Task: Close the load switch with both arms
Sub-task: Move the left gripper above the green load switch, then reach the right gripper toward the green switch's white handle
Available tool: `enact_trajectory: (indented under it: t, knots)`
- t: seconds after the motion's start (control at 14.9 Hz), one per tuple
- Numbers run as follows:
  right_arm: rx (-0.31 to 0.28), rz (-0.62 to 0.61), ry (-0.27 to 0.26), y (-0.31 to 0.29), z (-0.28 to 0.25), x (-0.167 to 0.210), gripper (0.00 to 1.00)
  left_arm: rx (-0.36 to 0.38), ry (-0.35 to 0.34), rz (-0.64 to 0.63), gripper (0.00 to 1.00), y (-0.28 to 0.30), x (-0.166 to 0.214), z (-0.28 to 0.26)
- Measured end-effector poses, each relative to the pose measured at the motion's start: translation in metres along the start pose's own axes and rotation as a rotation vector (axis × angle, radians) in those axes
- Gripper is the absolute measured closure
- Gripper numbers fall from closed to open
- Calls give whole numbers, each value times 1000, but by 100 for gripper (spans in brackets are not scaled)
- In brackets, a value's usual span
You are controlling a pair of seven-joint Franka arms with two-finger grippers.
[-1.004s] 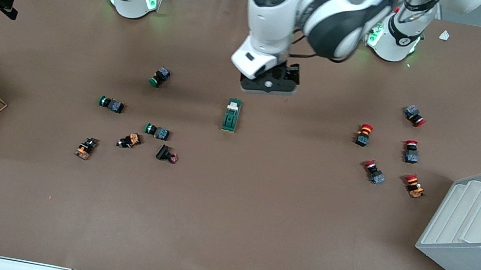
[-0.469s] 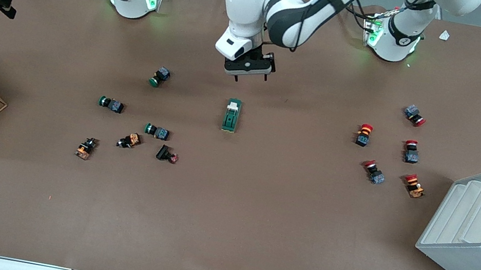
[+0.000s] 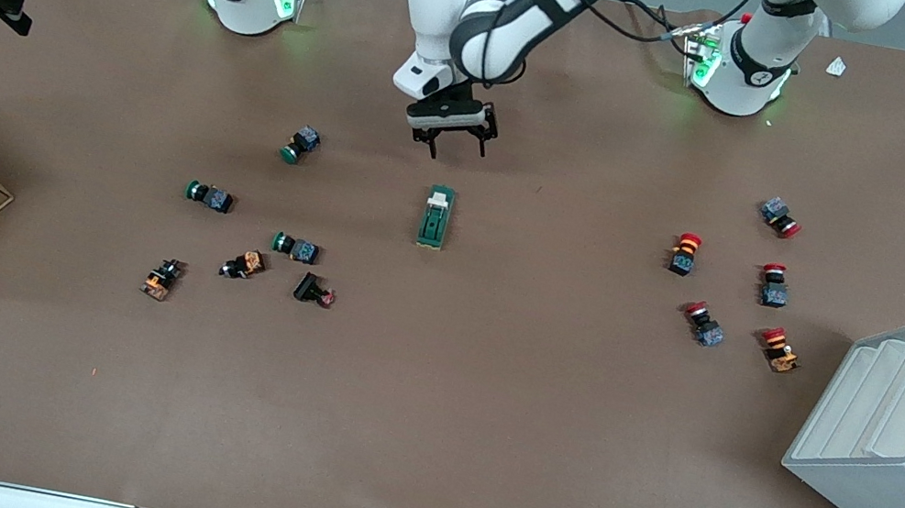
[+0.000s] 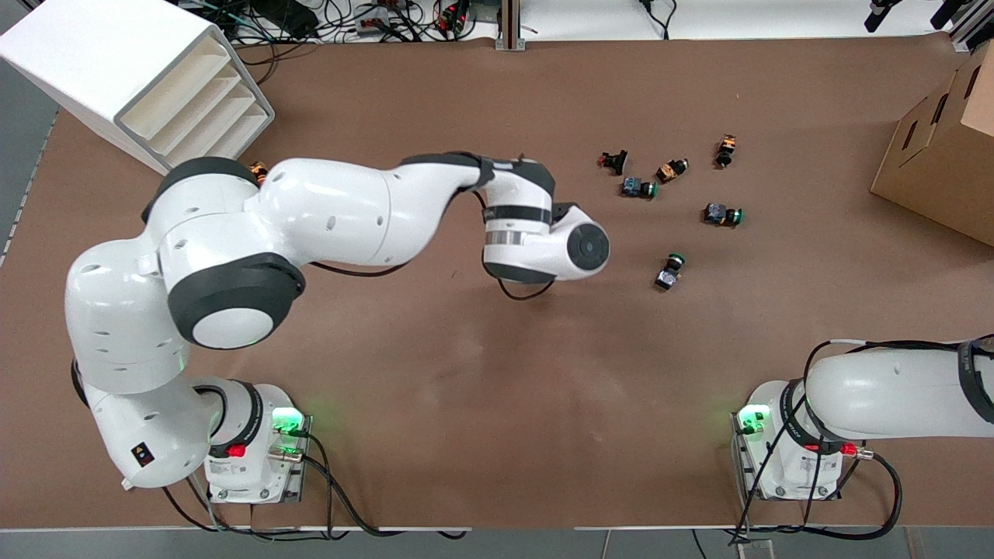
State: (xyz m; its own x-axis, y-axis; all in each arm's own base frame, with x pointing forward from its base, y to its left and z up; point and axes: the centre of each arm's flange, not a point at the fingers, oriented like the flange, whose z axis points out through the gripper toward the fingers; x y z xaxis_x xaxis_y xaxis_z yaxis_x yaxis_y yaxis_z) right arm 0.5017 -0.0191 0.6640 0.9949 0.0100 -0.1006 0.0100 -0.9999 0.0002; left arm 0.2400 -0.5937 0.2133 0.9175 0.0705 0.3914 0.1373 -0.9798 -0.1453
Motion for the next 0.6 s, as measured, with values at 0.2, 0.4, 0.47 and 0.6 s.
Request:
enact_trajectory:
  t: [0.2,0.4,0.47,0.6]
  knots:
    - [0,-1,0,0,0,0,0,-31,112,-7,2,7,-27,7]
    - [0,-1,0,0,0,0,0,-86,244,-27,2,9,-49,22]
    - [0,-1,0,0,0,0,0,-106,284,-34,3,8,-54,30]
    - [0,-1,3,-1,-1,0,0,-141,349,-41,3,3,-61,46]
